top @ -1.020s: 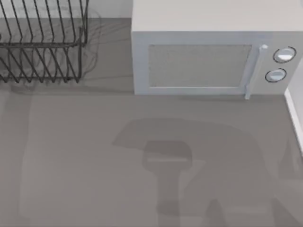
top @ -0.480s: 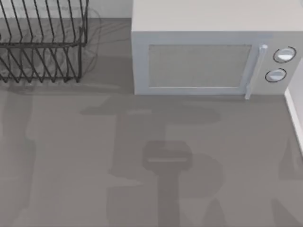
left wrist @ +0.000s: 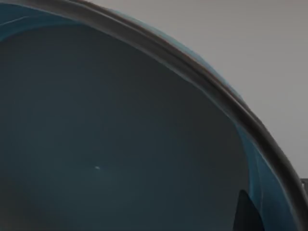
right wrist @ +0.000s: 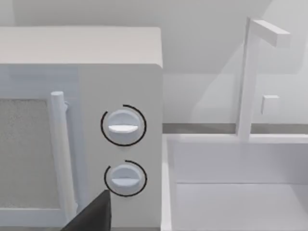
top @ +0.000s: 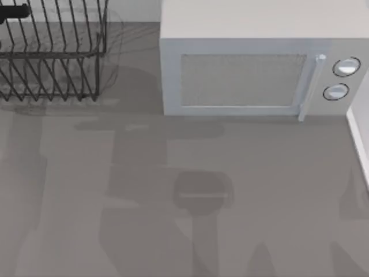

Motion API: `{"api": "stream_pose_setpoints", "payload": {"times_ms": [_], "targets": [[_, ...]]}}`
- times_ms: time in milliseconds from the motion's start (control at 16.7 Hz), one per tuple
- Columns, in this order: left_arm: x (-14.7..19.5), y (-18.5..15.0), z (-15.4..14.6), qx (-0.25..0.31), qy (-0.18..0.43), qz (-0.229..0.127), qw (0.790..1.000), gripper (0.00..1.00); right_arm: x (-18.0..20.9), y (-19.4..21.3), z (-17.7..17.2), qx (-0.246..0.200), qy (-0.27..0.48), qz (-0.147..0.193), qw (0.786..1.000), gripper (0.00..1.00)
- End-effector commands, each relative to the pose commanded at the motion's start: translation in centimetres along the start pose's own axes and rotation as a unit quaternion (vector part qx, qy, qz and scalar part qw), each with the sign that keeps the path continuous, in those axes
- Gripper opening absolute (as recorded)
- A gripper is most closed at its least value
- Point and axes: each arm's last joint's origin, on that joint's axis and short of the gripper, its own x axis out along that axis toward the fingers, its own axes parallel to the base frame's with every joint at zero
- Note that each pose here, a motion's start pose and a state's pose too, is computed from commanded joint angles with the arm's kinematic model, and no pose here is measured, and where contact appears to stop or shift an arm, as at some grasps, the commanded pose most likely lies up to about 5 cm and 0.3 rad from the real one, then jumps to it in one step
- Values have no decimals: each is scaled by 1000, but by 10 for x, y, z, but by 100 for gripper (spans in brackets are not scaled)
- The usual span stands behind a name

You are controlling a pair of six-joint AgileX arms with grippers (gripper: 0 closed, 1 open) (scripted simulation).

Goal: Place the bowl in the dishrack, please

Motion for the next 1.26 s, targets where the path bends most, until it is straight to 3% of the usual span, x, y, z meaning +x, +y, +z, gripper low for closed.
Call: {"api": "stream_pose_setpoints", "payload": {"times_ms": [120, 900, 1260], "targets": [[0, 0, 0, 0, 0, 0, 1000, 0, 0, 0, 0, 0, 0, 0, 1000, 100], [0, 0, 0, 0, 0, 0, 1000, 98, 0, 0, 0, 0, 0, 0, 1000, 100], [0, 0, 0, 0, 0, 0, 1000, 100, 0, 0, 0, 0, 0, 0, 1000, 100]]}}
